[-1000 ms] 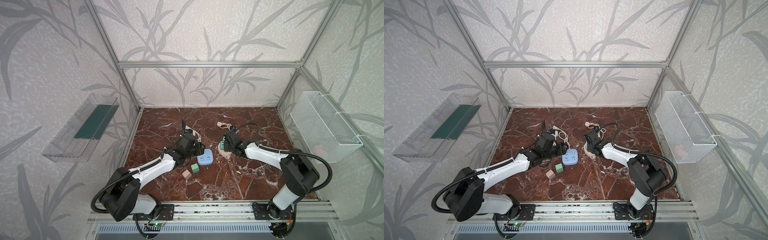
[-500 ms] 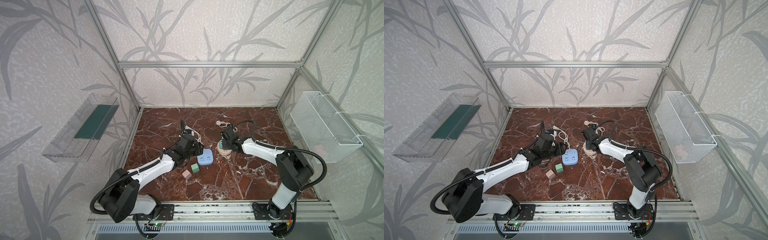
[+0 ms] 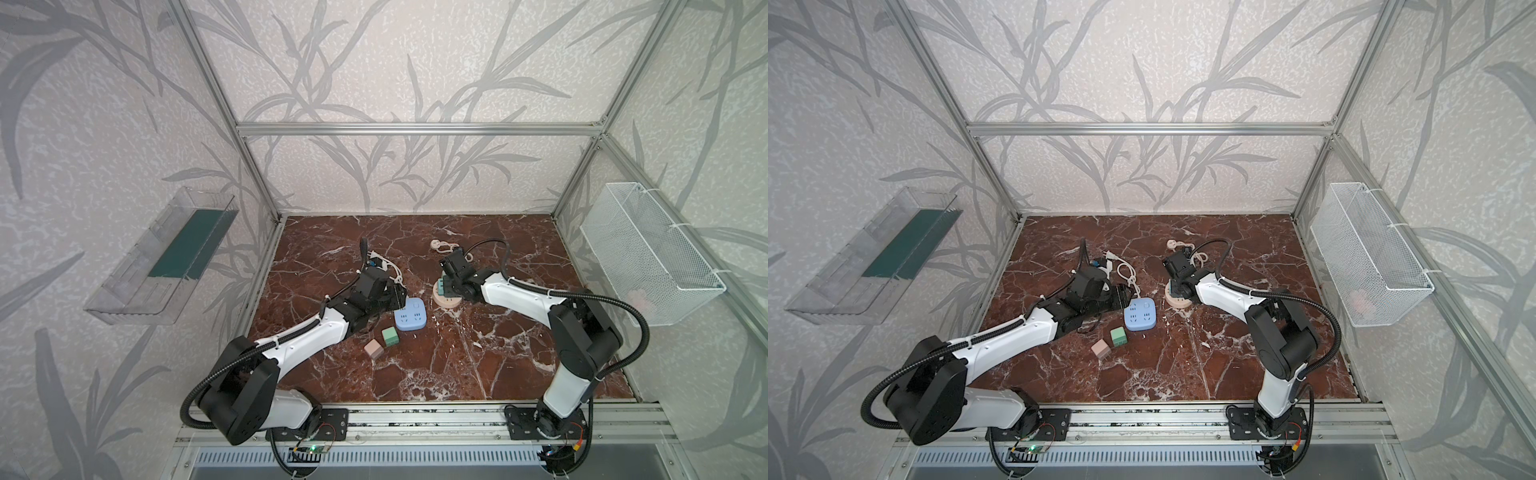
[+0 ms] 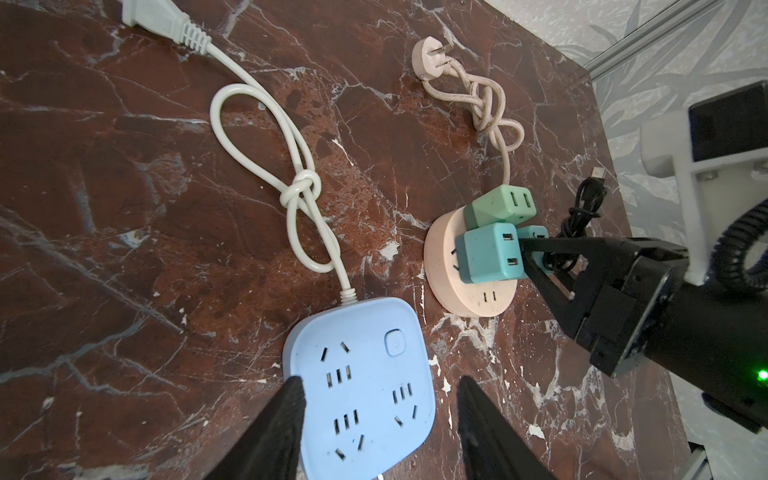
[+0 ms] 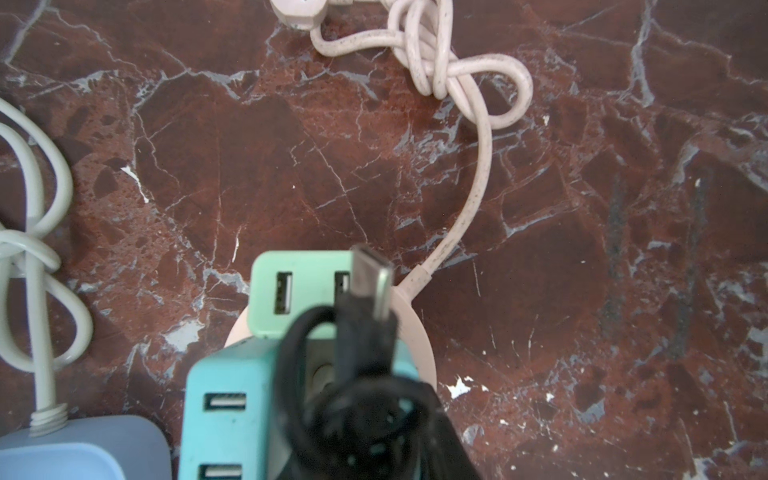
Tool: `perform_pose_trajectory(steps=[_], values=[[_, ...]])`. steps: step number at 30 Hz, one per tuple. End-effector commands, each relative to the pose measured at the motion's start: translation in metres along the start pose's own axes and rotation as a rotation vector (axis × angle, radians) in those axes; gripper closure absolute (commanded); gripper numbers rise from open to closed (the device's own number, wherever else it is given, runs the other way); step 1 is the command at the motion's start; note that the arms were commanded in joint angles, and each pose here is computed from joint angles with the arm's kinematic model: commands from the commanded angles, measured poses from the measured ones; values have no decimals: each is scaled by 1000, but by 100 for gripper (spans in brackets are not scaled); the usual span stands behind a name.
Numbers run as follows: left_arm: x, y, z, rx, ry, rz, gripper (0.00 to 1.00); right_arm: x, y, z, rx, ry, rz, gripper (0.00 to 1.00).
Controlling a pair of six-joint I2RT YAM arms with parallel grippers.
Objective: Insert the plug
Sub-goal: 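Lower the teal charger with the right gripper into the pink round strip, then open the right gripper and lift it off the teal charger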
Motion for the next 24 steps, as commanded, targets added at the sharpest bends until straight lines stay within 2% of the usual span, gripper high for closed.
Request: perform_pose_trajectory(steps=[1,12,15,18,24], values=[[9,-13,-3,-6,18,-42,41,-95,-4,-43,-137,-131,428,100],[8,-16,4,18,14,-61,39,-96,-6,-55,-100,-79,419,100],[9,-16,4,22,17,-58,37,-92,-7,-54,-90,-73,409,87],[11,-16,3,31,22,-58,36,-82,-12,-52,-74,-59,373,68],[16,-17,1,42,29,-65,33,-52,-33,-44,-15,-31,279,57]])
Point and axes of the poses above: each gripper's point midway between its finger pads, its own y axis out along the fingers, its own z axis along the line the jaws close on, x = y × z, the point moved 3 cm from there along -y, back along the fingers, and after that the axes turned 1 degree about -y, right-handed, at the moved point
